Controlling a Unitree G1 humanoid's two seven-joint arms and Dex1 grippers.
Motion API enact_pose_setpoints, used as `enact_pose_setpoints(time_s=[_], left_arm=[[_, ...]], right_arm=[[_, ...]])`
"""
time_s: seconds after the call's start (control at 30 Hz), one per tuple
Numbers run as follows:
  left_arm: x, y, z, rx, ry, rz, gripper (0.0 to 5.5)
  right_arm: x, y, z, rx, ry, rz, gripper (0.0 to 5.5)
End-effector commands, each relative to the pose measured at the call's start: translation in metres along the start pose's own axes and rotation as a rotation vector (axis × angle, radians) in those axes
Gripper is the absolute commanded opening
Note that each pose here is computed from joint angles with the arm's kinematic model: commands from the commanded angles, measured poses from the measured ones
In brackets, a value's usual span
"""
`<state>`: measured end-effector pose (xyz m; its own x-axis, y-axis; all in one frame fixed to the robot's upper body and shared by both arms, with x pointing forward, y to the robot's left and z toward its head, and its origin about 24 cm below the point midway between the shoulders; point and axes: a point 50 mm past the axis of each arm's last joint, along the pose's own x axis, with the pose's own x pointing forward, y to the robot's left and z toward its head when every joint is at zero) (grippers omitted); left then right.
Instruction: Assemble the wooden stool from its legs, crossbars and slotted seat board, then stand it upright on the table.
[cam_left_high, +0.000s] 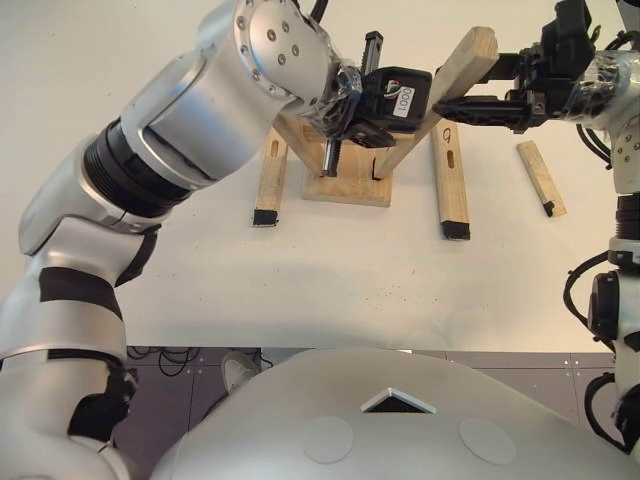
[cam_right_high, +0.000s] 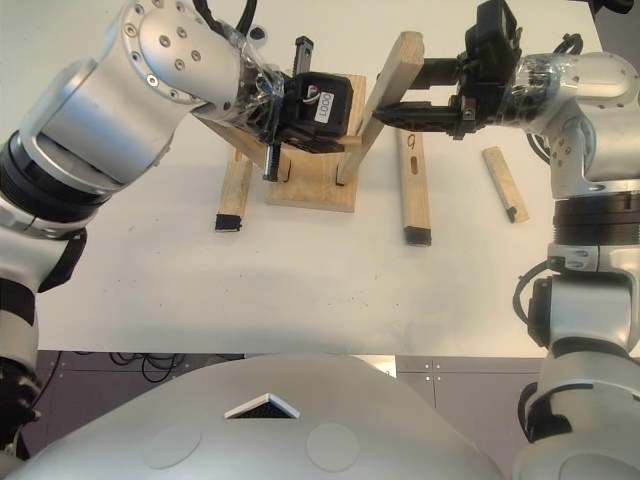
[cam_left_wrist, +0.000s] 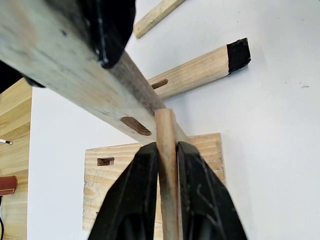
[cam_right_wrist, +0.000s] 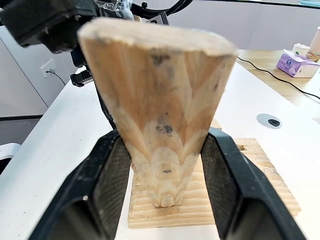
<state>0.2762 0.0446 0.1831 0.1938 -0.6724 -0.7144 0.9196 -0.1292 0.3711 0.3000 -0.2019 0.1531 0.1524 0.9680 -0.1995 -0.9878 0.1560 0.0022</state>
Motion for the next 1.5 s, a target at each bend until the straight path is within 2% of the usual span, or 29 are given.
enact_pose_setpoints(time_s=[0.03,0.57,0.93,1.07,1.23,1.5], left_arm=[[-0.006,-0.005,-0.039,-0.156,0.104,0.011,0.4],[-0.027,0.004,-0.055,-0.292,0.076,0.096,0.4],[-0.037,0.011,-0.063,-0.335,0.086,0.151,0.39],[-0.022,0.008,-0.068,-0.345,0.105,0.123,0.39],[-0.006,0.002,-0.078,-0.367,0.136,0.083,0.39],[0.021,-0.018,-0.076,-0.366,0.138,-0.03,0.39]], right_arm=[[-0.011,0.009,-0.038,0.109,0.196,-0.001,2.02],[-0.014,0.02,-0.06,0.1,0.364,0.038,2.02],[-0.015,0.025,-0.064,0.082,0.407,0.069,2.02],[-0.004,0.029,-0.053,0.059,0.35,0.105,2.02],[0.005,0.035,-0.055,0.054,0.348,0.131,2.02],[0.02,0.038,-0.051,0.048,0.3,0.136,2.02]])
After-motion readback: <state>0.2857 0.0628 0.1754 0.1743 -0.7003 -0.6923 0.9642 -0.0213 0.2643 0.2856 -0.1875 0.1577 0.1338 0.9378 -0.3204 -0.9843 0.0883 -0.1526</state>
